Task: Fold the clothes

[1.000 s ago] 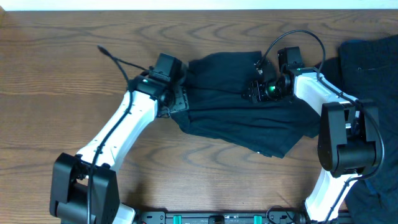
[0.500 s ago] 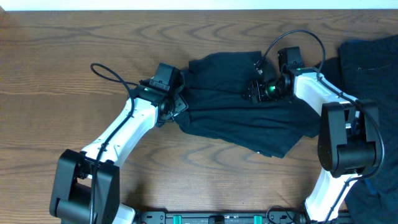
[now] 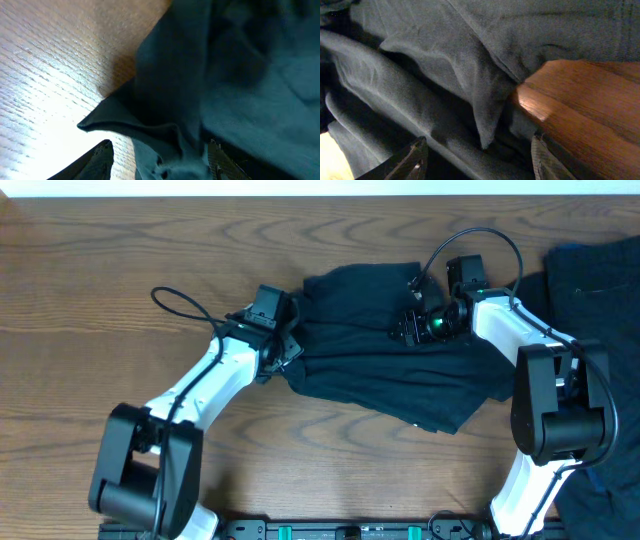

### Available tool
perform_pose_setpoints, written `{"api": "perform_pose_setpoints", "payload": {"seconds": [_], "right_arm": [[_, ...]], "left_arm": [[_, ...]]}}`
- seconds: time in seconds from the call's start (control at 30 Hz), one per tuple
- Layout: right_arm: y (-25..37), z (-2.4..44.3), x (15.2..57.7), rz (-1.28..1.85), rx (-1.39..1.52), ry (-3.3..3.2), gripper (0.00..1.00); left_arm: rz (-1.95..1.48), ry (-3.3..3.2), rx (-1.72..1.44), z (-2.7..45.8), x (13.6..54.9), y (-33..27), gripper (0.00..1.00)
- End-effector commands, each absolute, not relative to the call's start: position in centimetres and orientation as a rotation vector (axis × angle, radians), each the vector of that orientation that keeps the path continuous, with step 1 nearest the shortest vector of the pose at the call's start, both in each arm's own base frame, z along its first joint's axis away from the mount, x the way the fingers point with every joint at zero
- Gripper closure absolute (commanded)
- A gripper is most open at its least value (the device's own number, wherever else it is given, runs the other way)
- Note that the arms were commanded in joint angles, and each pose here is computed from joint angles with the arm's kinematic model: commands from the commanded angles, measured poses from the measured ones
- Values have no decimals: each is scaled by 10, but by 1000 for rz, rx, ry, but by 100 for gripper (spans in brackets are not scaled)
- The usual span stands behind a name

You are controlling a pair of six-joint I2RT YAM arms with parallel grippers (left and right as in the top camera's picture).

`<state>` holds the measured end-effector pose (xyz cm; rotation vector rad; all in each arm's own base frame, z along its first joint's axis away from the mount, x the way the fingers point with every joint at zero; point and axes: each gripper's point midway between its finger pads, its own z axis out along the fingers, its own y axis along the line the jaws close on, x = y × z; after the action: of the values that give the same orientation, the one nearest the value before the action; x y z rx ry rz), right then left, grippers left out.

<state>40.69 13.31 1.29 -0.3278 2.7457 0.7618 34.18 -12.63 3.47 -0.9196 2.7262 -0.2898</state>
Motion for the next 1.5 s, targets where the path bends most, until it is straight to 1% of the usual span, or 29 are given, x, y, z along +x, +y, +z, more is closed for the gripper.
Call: {"api": "perform_pose_setpoints", "payload": {"seconds": [0.0, 0.1, 0.3, 0.63, 0.73, 0.9, 1.13, 1.2, 1.27, 1.4, 1.47], "right_arm": [[124, 20, 414, 682, -351, 2726, 35], [123, 19, 414, 673, -350, 2729, 35], [123, 19, 414, 673, -350, 2729, 35], [123, 19, 414, 673, -350, 2728, 35], [123, 19, 414, 673, -350, 2728, 34], [123, 19, 414, 673, -349, 2728, 34], [123, 19, 414, 673, -350, 2729, 34], [123, 19, 414, 673, -349, 2728, 34], [123, 19, 414, 673, -349, 2729, 34], [123, 19, 414, 673, -349, 2729, 34], [123, 19, 414, 673, -349, 2729, 34]], "left_arm": [[-267, 2734, -941, 26, 340, -124, 39], [-238, 2695, -947, 27, 347, -117, 46], [-223, 2682, -989, 26, 349, -105, 51], [-223, 2691, -1040, 20, 345, -106, 51], [-224, 2691, -1042, 20, 345, -106, 52], [-217, 2697, -1045, 19, 343, -105, 62], [-203, 2709, -1048, 18, 339, -104, 81], [-203, 2710, -1048, 18, 339, -104, 94], [-196, 2716, -1048, 18, 338, -103, 94], [-164, 2760, -907, 18, 338, -98, 94], [-137, 2773, -885, 19, 336, -90, 94]]}}
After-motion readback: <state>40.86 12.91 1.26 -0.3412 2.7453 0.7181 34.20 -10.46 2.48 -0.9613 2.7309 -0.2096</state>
